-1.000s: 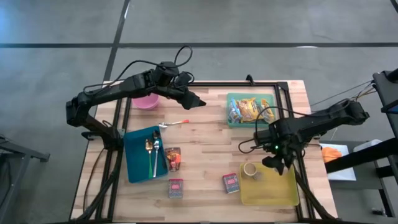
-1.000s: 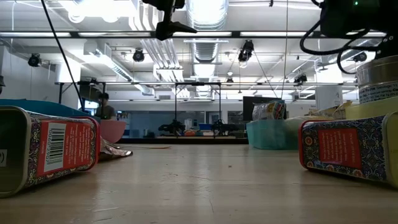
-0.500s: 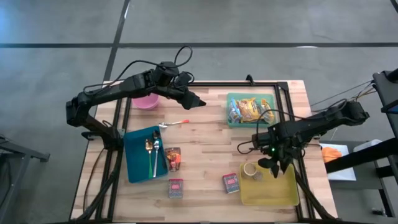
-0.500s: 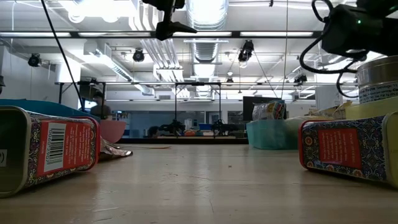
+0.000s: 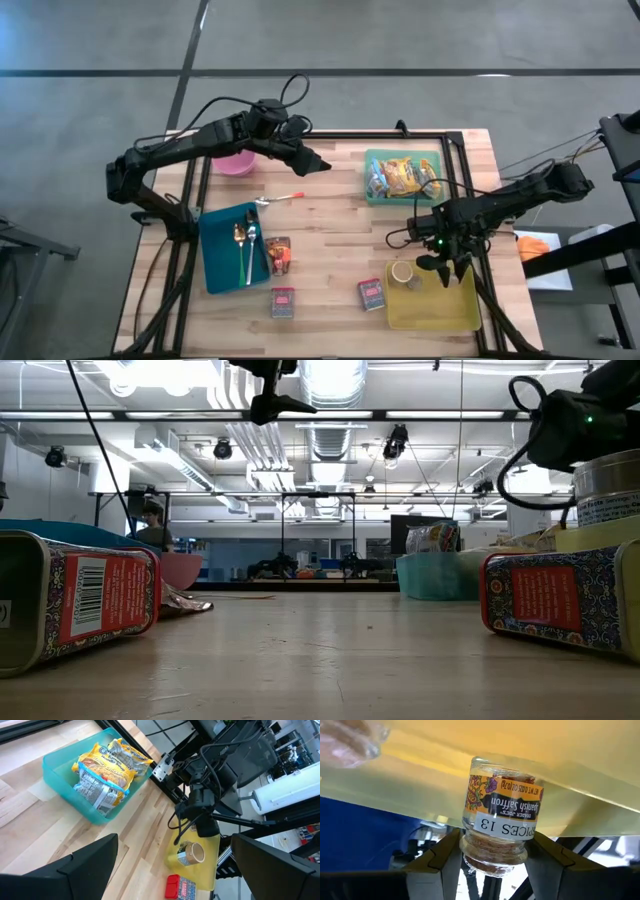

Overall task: Pick & Place Food Item
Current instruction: Put the brown spice bottle into the yellow bin

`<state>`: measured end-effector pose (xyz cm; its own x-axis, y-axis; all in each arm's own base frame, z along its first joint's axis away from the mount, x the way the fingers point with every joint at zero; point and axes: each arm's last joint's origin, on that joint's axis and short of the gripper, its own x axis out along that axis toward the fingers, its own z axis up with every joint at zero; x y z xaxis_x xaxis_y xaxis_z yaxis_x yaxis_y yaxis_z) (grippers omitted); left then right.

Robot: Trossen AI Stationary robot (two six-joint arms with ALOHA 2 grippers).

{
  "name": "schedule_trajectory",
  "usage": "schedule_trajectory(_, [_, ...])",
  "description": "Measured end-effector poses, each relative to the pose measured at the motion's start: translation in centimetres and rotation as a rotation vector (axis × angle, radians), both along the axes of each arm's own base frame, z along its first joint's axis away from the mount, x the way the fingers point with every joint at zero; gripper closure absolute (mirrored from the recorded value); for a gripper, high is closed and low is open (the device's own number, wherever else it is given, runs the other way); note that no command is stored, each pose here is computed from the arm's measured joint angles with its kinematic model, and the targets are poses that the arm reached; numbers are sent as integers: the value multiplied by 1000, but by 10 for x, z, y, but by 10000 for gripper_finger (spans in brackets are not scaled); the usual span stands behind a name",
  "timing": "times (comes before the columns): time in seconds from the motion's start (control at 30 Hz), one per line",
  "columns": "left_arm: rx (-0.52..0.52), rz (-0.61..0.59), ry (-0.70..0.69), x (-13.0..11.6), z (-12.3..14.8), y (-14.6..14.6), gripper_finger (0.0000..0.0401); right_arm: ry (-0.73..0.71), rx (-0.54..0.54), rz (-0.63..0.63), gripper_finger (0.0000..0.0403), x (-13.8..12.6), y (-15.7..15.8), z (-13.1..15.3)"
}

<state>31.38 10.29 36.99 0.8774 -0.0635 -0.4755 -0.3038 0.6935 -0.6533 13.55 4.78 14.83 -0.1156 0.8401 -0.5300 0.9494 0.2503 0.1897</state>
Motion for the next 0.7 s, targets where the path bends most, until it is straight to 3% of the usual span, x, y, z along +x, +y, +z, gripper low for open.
schedule_trajectory(0.47, [0, -1, 0, 0, 0, 0, 8, 18, 44, -146, 234, 4, 1, -22])
schedule_trajectory(0.7, [0, -1, 0, 0, 0, 0, 9, 35, 44, -159, 234, 4, 1, -23])
